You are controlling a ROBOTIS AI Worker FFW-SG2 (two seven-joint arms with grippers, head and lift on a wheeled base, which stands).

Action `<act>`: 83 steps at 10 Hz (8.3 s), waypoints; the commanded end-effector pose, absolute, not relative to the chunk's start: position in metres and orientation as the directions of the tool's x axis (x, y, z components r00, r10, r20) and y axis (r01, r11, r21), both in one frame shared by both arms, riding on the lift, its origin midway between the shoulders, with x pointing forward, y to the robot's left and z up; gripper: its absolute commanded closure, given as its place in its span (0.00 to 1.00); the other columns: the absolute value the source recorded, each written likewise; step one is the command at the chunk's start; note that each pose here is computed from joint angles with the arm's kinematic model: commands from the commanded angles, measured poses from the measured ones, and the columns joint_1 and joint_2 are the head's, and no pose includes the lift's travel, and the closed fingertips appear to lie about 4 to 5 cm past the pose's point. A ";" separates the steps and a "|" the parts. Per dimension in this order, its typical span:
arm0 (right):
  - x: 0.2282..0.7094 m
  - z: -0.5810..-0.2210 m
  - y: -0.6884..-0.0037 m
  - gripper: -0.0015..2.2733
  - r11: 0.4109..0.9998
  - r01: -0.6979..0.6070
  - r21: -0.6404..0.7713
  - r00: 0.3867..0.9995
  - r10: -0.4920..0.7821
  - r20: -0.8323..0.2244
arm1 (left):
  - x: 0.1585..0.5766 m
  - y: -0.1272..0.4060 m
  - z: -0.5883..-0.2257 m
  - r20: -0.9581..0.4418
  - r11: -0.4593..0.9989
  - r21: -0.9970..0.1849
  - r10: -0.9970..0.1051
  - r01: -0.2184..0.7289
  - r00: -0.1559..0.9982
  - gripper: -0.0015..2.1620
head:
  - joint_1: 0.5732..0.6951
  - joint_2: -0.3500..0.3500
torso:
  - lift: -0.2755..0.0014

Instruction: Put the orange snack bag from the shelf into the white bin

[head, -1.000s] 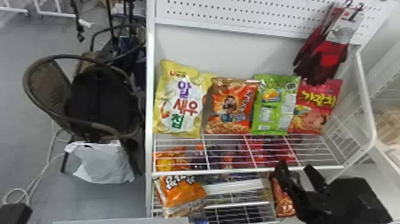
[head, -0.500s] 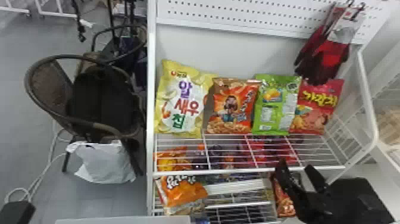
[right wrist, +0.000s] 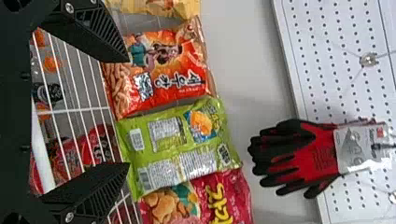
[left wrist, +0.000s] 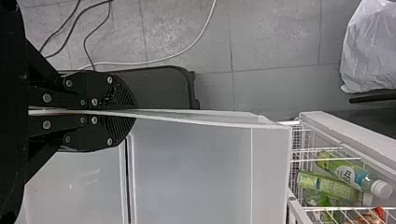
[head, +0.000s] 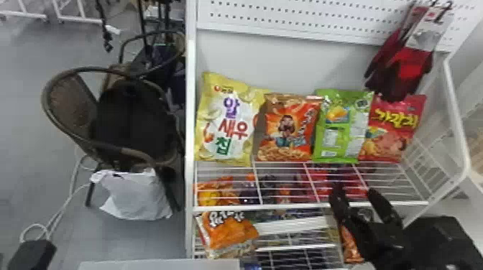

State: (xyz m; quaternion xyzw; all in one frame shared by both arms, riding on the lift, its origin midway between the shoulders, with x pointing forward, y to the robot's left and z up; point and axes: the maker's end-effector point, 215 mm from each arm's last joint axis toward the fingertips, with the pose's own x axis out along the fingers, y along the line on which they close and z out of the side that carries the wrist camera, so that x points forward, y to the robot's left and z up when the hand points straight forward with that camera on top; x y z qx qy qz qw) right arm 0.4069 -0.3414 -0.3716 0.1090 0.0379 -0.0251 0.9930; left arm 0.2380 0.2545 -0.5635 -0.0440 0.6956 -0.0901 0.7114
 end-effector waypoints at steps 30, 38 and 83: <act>0.627 -0.356 -0.278 0.04 0.989 0.071 -0.127 0.942 -0.108 -0.318 | 0.222 0.240 -0.553 -0.972 0.970 -0.229 -0.233 0.084 0.041 0.99 | 1.00 0.45 | 1.00; 0.626 -0.369 -0.268 0.99 0.994 0.038 -0.105 0.926 -0.075 -0.371 | 0.228 0.236 -0.552 -0.969 0.967 -0.238 -0.243 0.090 0.045 0.99 | 1.00 0.44 | 1.00; 0.476 -0.352 -0.348 0.04 0.991 -0.055 0.121 0.988 0.072 -0.139 | 0.256 0.192 -0.570 -0.921 0.915 -0.389 -0.389 0.106 -0.022 0.99 | 1.00 0.25 | 1.00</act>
